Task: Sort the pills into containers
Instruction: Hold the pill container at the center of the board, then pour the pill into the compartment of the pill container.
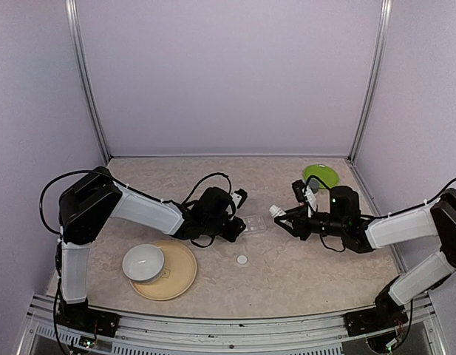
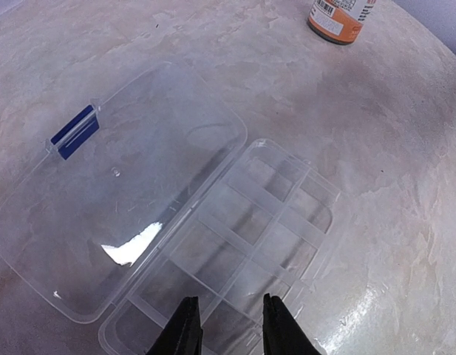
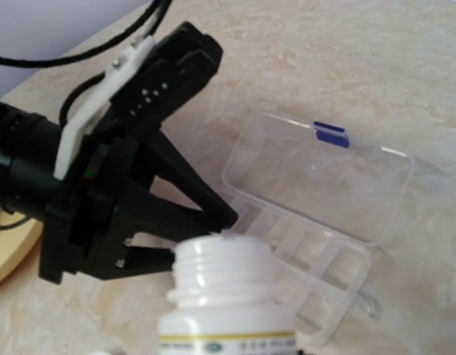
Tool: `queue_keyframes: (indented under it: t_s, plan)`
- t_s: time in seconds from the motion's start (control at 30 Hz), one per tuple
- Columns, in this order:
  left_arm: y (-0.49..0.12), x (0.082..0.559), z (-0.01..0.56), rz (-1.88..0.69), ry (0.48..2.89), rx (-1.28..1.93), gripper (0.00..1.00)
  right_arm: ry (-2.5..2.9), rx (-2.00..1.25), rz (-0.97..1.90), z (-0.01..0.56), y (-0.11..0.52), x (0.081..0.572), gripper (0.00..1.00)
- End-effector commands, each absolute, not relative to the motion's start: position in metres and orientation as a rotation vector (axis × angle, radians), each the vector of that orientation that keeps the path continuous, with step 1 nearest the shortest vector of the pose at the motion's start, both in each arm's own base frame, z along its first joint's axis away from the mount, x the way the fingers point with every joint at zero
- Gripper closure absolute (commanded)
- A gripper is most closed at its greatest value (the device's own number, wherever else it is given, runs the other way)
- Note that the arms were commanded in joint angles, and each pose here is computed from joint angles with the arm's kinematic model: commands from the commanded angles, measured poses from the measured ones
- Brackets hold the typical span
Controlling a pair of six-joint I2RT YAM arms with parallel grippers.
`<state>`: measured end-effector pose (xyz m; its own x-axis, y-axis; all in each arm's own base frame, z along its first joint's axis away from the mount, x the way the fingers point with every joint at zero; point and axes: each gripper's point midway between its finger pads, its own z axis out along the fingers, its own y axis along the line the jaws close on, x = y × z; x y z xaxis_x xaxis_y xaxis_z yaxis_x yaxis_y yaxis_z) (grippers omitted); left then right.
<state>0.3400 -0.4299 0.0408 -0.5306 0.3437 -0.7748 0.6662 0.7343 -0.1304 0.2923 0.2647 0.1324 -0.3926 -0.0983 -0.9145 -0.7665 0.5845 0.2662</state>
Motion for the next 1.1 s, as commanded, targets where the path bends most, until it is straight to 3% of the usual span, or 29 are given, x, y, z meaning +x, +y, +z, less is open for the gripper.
queue_keyframes:
  t_s: [0.0,1.07]
  plan:
    - [-0.429,0.334,0.021,-0.521,2.226,0.801,0.71,1.858,-0.721,0.861,0.128,0.267,0.302,1.00]
    - [-0.428,0.335,0.014,-0.516,2.237,0.824,0.71,1.925,-0.751,0.780,0.073,0.272,0.324,1.00]
